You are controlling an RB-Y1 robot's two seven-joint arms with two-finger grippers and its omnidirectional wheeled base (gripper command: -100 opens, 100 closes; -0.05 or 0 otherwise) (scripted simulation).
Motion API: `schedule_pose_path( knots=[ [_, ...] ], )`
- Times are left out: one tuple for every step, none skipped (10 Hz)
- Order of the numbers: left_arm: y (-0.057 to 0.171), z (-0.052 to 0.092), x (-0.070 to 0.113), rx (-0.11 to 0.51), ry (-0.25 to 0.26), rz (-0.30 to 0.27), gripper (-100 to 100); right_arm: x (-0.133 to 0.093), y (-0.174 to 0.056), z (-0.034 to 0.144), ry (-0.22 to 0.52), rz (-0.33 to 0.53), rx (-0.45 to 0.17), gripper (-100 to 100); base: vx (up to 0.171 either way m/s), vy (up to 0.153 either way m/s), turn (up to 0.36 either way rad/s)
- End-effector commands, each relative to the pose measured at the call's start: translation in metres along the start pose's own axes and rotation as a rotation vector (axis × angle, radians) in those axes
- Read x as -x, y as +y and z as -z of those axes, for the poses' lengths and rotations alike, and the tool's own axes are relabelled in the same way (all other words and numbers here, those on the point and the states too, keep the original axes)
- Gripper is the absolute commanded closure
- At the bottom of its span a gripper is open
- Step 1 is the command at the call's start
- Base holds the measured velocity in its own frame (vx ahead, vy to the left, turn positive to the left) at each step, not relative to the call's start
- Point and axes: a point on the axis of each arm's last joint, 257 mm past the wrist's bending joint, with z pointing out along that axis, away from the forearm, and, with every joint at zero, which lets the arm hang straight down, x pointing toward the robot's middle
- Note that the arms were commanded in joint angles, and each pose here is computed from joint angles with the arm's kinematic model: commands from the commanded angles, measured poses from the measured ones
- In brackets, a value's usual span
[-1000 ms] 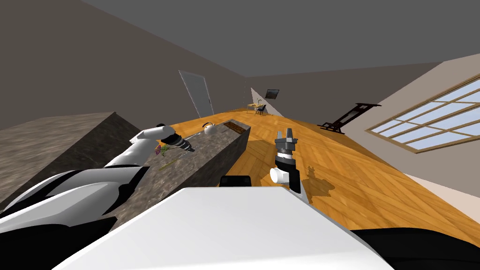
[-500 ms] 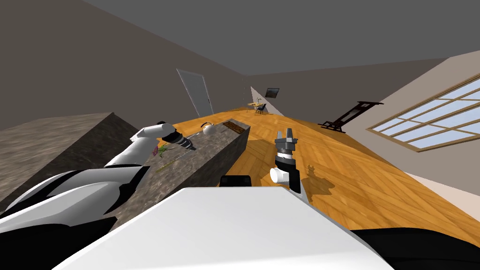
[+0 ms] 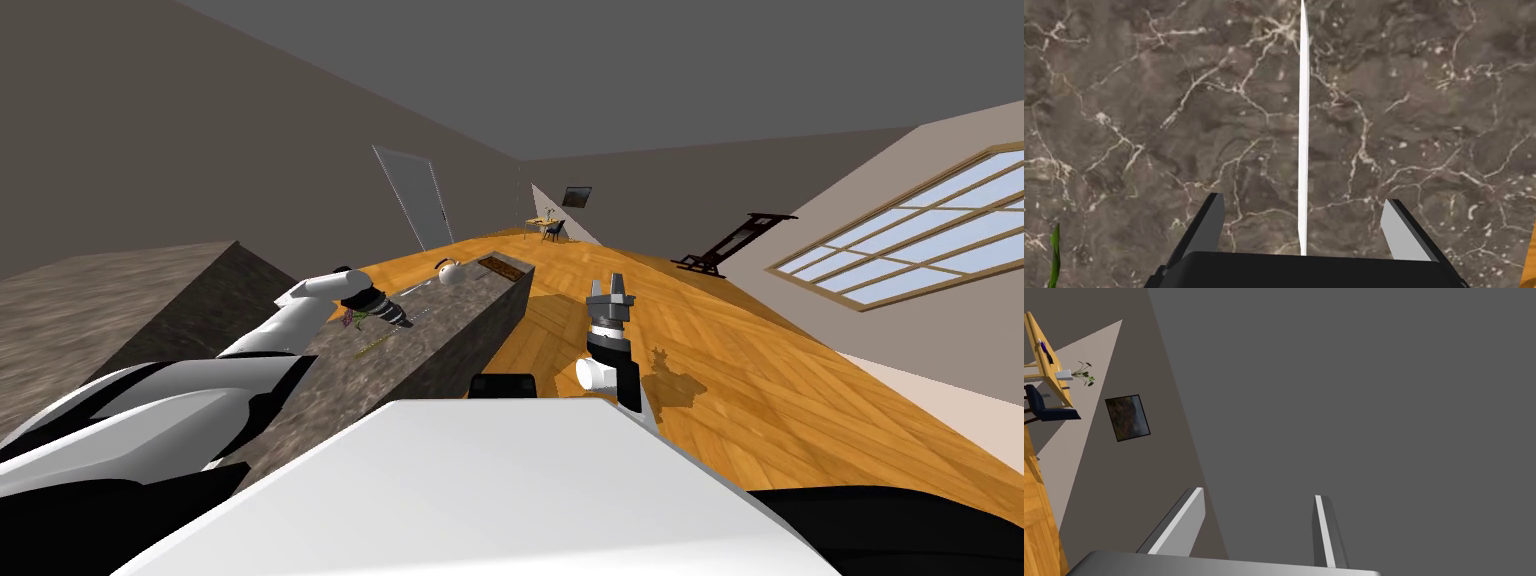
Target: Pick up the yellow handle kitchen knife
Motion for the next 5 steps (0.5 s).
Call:
schedule_pose_path(
  knots=[
    [0.000,-0.006,0.017,0.013,-0.028,0.021,-100,0.000,0.000,0.000,0.000,0.000,0.000,0,-0.107,0.079,-0.017],
    [0.000,-0.007,0.022,0.017,-0.037,0.028,-100,0.000,0.000,0.000,0.000,0.000,0.000,0,-0.095,0.075,-0.039],
    [0.000,-0.010,0.032,0.025,-0.054,0.042,-100,0.000,0.000,0.000,0.000,0.000,0.000,0,-0.076,0.061,-0.055],
    [0.000,-0.008,0.026,0.020,-0.044,0.034,-100,0.000,0.000,0.000,0.000,0.000,0.000,0,-0.035,0.027,-0.014],
    [0.000,-0.009,0.028,0.021,-0.046,0.035,0,0.000,0.000,0.000,0.000,0.000,0.000,0,-0.007,0.004,0.000]
  ],
)
